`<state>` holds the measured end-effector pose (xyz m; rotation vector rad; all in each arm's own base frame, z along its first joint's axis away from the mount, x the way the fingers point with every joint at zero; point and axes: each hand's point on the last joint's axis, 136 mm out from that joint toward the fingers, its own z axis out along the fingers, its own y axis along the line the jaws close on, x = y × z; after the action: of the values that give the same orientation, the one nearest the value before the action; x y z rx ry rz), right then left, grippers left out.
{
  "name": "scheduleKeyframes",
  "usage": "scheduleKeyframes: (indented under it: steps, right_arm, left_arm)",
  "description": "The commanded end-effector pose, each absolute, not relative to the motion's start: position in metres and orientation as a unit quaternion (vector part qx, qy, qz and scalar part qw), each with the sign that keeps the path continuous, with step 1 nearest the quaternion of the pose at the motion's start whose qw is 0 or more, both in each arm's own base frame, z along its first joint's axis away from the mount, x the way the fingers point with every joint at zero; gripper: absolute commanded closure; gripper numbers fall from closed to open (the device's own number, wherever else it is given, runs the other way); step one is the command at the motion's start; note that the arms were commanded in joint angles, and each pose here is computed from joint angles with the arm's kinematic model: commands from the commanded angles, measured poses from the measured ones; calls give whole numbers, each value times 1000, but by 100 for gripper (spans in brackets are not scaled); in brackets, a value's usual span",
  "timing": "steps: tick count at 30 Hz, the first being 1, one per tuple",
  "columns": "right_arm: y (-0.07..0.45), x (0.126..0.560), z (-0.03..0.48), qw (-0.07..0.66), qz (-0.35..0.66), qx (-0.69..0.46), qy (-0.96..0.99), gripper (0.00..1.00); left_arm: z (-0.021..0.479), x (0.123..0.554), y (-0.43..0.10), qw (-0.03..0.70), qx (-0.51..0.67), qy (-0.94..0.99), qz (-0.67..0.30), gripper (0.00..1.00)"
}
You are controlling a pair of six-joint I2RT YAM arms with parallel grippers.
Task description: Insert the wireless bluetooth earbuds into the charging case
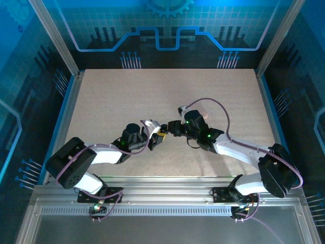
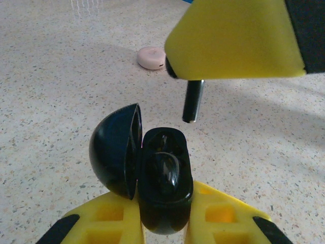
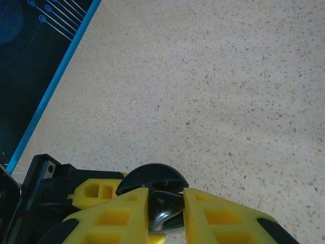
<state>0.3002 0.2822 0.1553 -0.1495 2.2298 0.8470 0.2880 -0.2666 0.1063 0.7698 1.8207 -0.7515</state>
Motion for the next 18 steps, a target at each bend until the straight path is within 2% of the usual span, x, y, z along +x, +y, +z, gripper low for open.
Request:
scheduleKeyframes:
  steps: [1, 18]
  right_arm:
    - [296, 305, 172, 383, 350, -74, 852, 77]
    - [300, 303, 164, 375, 340, -83, 859, 77]
  left_arm:
    - [130, 290, -278, 512, 322, 725, -331, 94]
    - [138, 290, -276, 523, 322, 718, -328, 94]
